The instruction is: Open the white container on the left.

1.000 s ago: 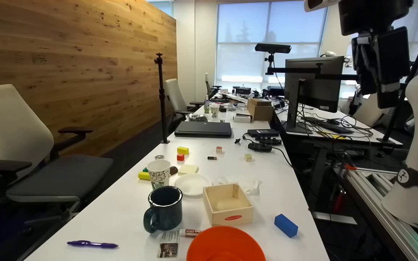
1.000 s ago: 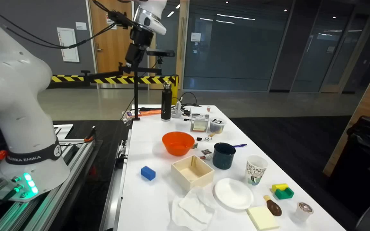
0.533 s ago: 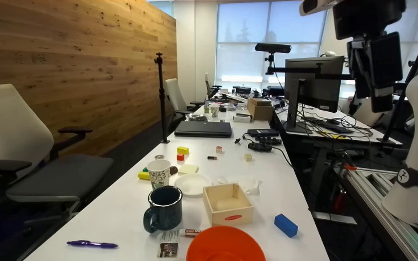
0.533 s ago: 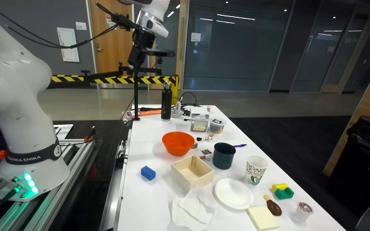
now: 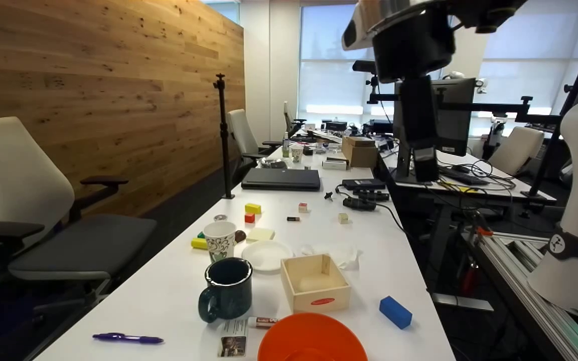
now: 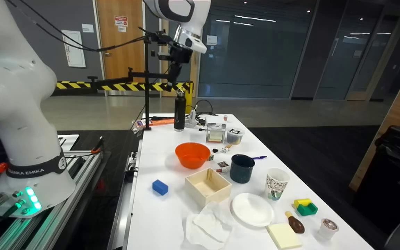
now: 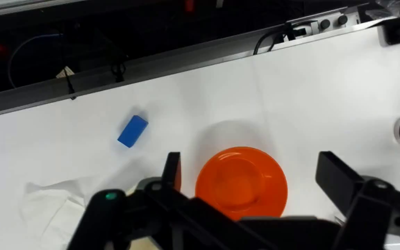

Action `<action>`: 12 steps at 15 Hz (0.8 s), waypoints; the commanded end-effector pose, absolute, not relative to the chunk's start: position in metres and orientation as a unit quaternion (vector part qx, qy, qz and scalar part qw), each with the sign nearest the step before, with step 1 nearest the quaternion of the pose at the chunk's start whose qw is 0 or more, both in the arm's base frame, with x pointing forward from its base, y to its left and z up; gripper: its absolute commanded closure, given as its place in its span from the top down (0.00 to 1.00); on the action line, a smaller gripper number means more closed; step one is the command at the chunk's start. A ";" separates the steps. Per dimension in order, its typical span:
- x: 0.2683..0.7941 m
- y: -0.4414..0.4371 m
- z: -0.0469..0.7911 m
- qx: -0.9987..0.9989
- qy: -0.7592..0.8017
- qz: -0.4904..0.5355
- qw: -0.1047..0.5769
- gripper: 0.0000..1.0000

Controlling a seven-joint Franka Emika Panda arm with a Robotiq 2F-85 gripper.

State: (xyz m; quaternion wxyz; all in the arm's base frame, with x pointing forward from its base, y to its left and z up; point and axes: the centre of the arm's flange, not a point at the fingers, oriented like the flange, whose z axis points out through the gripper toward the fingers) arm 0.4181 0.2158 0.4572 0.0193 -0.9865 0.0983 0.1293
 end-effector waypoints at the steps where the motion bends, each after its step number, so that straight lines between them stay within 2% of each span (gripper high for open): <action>1: 0.467 0.243 0.453 -0.986 0.099 0.132 0.028 1.00; 8: 0.504 0.301 0.427 -0.987 0.091 0.128 0.009 1.00; 11: 0.513 0.319 0.416 -0.990 0.088 0.104 0.025 1.00; 12: 0.496 0.305 0.416 -0.989 0.086 0.120 0.024 1.00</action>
